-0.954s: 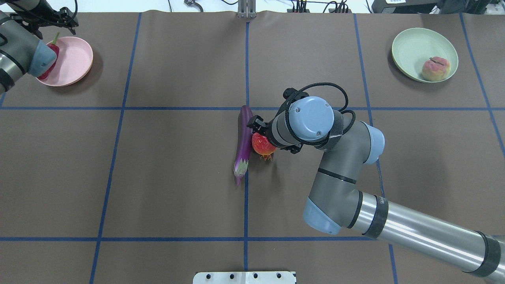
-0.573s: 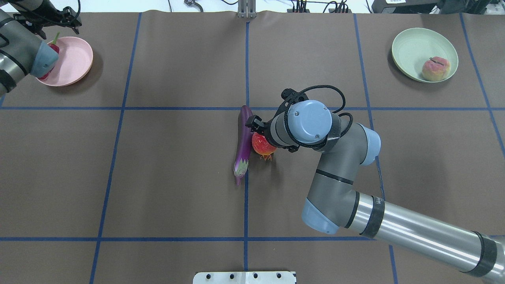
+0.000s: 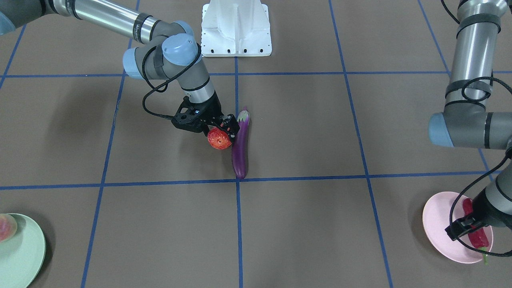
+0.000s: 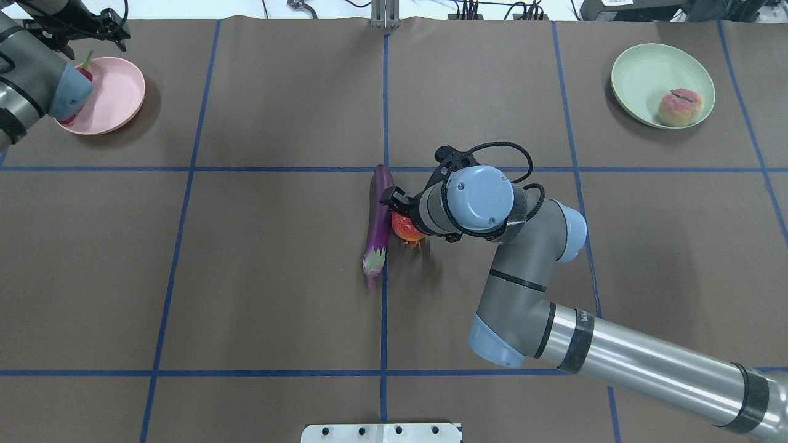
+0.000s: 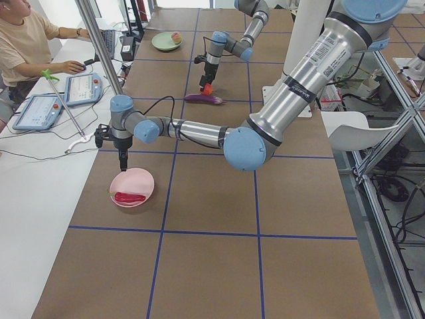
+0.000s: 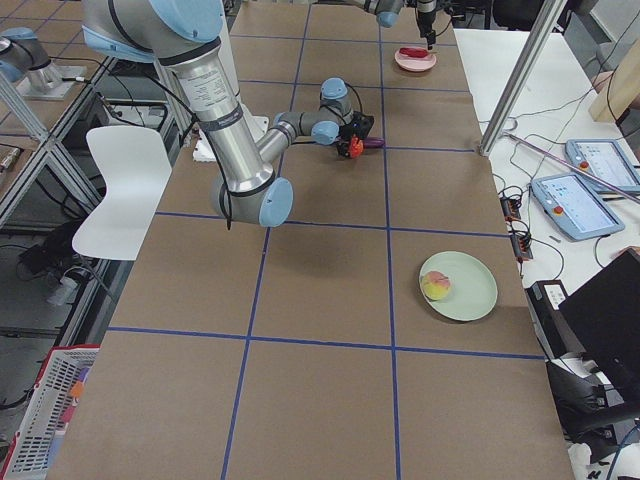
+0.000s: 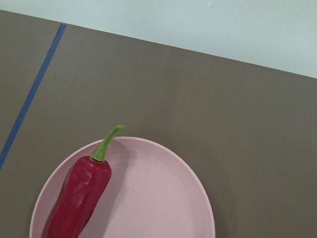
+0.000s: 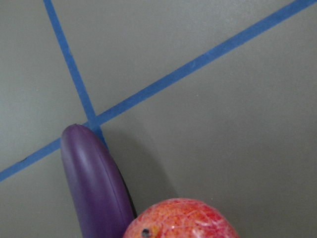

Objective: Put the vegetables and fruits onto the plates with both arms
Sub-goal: 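Grasp the red pomegranate with the right gripper while the left releases the chili, then carry the pomegranate to the green plate with the right gripper and release it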

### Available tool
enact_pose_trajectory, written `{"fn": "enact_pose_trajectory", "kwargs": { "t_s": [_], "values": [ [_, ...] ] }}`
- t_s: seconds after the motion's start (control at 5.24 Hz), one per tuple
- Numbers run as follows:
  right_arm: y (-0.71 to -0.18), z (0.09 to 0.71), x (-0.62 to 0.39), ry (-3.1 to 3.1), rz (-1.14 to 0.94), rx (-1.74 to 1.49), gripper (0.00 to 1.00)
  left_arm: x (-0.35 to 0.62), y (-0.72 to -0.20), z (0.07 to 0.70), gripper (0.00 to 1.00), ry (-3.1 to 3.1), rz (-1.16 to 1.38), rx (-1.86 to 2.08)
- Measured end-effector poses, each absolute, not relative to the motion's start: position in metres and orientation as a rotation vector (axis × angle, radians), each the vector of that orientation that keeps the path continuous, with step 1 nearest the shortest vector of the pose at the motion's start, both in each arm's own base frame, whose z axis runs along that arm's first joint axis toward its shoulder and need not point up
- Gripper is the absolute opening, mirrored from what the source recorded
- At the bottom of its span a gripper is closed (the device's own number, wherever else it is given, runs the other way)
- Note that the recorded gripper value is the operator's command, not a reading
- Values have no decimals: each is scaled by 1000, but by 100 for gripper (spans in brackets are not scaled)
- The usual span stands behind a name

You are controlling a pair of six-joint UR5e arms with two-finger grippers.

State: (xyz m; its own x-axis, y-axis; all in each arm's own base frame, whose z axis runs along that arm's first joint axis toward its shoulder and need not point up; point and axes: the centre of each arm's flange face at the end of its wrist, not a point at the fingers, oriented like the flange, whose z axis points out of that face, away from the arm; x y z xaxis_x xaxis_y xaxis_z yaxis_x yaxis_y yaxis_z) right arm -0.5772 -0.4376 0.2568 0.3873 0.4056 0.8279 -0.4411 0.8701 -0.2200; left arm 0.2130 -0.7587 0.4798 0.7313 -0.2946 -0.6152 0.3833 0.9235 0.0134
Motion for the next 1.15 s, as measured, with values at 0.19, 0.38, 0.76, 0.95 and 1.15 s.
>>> {"fn": "enact_pose_trajectory", "kwargs": {
  "t_s": [0.19,0.38,0.76,0.95,1.15],
  "values": [
    [-436,254,-575,-1049,537,35,0,214,-759,477,100,655,-376,145],
    [-438,244,-561,-1071,540,36,0,219,-758,464,100,675,-383,150],
    [-481,235,-482,-1118,650,30,0,272,-732,393,100,818,-436,119],
    [-522,250,-435,-1111,808,5,0,321,-702,354,100,888,-480,75],
    [-564,272,-392,-1083,935,-24,0,360,-677,322,100,934,-502,38]
  ]
}}
